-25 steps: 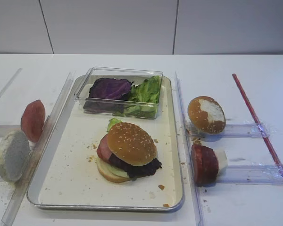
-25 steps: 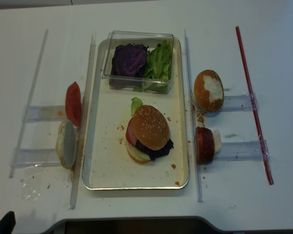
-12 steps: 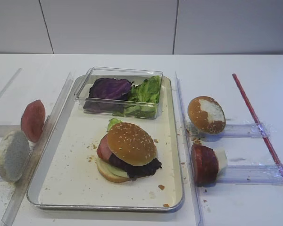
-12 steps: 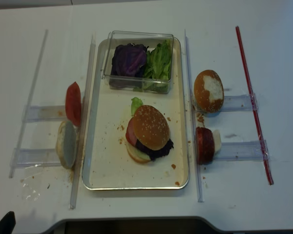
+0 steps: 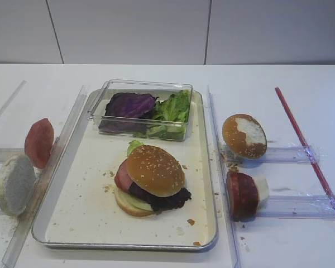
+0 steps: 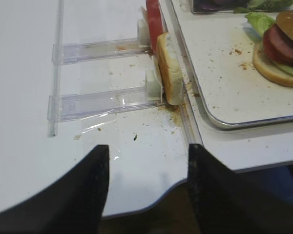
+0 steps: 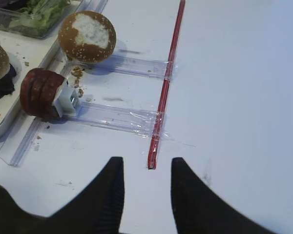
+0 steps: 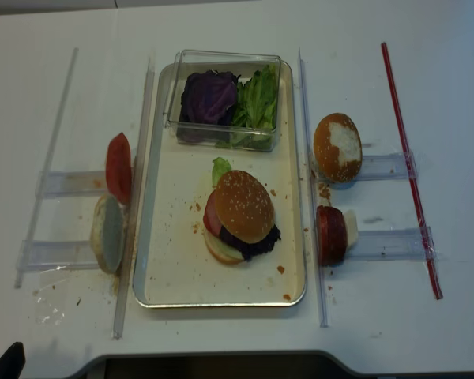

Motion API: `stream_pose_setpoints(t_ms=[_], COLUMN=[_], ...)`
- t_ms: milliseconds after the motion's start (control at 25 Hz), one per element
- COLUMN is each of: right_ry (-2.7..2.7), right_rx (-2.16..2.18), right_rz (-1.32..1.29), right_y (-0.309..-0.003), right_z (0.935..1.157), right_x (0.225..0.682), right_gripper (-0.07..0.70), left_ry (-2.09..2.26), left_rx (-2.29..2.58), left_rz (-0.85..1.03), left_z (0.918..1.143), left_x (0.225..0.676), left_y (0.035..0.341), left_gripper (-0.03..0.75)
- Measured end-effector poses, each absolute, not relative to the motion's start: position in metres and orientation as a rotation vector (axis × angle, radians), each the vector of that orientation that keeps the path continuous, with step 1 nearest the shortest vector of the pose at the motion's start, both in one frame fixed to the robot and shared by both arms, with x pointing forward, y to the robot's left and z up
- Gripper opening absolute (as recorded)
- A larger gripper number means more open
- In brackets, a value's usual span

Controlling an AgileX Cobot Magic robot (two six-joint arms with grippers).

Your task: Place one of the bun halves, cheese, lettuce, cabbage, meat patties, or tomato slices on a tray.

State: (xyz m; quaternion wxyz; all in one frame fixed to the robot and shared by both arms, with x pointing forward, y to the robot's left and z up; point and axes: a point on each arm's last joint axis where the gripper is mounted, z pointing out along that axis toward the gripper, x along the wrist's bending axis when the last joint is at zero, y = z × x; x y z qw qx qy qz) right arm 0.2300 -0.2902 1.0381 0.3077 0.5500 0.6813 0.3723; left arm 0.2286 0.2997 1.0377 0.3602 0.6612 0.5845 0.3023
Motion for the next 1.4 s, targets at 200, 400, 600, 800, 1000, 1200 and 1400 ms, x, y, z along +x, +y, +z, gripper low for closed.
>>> stream_pose_setpoints(t_ms=[200,400,600,800,1000,1200,1400], right_ry=[1.802,1.802,1.802,1.802,1.803,1.803,1.803], right_rx=[1.454,1.454,1.454,1.454,1.456,1.456,1.456], right_rz=[0.985,0.985,0.985,0.985,0.983,0.983,0.983], right_y=[-0.2902,-0.2902,-0.2902,-0.2902,-0.2902,-0.2902,-0.2902], right_z=[1.0381,1.0381,1.0381,1.0381,1.0375,1.0375,1.0375], right_x=[0.23,0.23,0.23,0.23,0.2303,0.2303,0.2303], right_gripper=[0.267,0.267,0.267,0.267,0.267,0.267,0.267], left_ry=[1.507,1.507,1.507,1.507,1.507,1.507,1.507], left_rx=[1.704,1.704,1.704,1.704,1.704,1.704,1.704], left_rz=[0.779,0.779,0.779,0.779,0.779,0.779,0.779], left_z=[1.0377,1.0377,1.0377,1.0377,1.0377,1.0377,1.0377], left_x=[0.2286,0.2286,0.2286,0.2286,0.2286,0.2286,0.2286], left_y=[0.2997,0.2997,0.2997,0.2997,0.2997,0.2997,0.2997], left_gripper=[0.35,0.35,0.35,0.35,0.35,0.35,0.35])
